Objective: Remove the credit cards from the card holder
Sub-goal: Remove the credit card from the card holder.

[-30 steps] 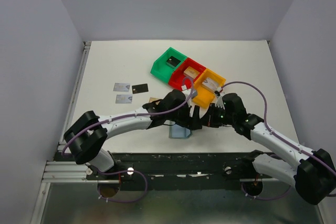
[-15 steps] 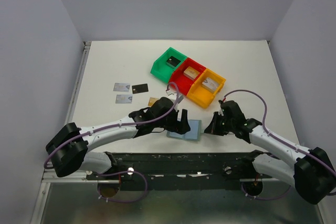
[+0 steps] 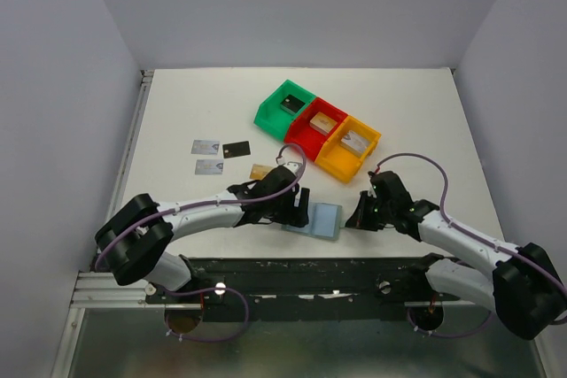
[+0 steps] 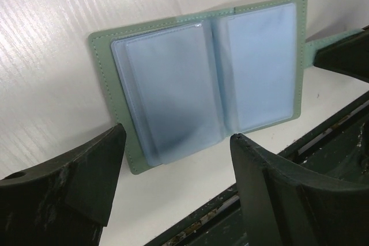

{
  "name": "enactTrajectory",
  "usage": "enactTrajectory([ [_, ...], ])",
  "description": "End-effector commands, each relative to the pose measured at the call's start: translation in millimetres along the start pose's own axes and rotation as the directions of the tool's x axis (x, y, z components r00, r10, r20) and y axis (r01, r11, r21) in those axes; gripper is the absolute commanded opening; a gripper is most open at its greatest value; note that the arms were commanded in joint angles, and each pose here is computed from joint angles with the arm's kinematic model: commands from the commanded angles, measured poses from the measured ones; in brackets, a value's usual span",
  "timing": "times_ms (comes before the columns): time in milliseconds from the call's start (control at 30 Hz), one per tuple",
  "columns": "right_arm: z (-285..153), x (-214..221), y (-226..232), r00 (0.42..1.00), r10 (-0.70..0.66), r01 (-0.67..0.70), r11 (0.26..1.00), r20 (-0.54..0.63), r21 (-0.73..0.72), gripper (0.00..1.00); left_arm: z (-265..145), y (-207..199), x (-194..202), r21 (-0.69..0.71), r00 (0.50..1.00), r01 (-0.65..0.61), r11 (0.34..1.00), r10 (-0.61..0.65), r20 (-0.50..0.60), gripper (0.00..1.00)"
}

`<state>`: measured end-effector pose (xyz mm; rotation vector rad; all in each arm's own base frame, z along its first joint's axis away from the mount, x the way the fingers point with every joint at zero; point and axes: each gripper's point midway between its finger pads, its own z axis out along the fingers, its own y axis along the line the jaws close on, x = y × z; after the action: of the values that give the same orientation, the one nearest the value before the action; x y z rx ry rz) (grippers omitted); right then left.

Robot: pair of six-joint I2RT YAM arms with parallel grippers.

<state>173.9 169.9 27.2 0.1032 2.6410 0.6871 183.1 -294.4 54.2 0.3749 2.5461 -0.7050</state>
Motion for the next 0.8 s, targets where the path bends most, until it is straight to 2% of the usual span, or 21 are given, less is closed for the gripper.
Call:
enactTrajectory([
  [0, 3.8, 2.5, -7.5, 1.0, 0.006, -0.007, 1.0, 0.004, 0.029, 0.0, 4.6, 3.2, -4.3, -0.036, 1.0, -0.003, 0.999, 0.003, -0.005, 0.86],
  [567, 8.1, 2.4, -3.1, 1.0, 0.005, -0.005, 1.0, -0.013, 0.01, 0.0, 17.1, -12.8, 2.7, 0.06, 0.998, -0.031, 0.998, 0.034, -0.051, 0.83],
  [767, 11.5, 4.0, -3.6, 1.0, 0.01, -0.01, 1.0, -0.026, 0.011, 0.0, 14.7, -29.6, -2.6, 0.153, 0.998, -0.052, 0.987, 0.057, -0.024, 0.8],
])
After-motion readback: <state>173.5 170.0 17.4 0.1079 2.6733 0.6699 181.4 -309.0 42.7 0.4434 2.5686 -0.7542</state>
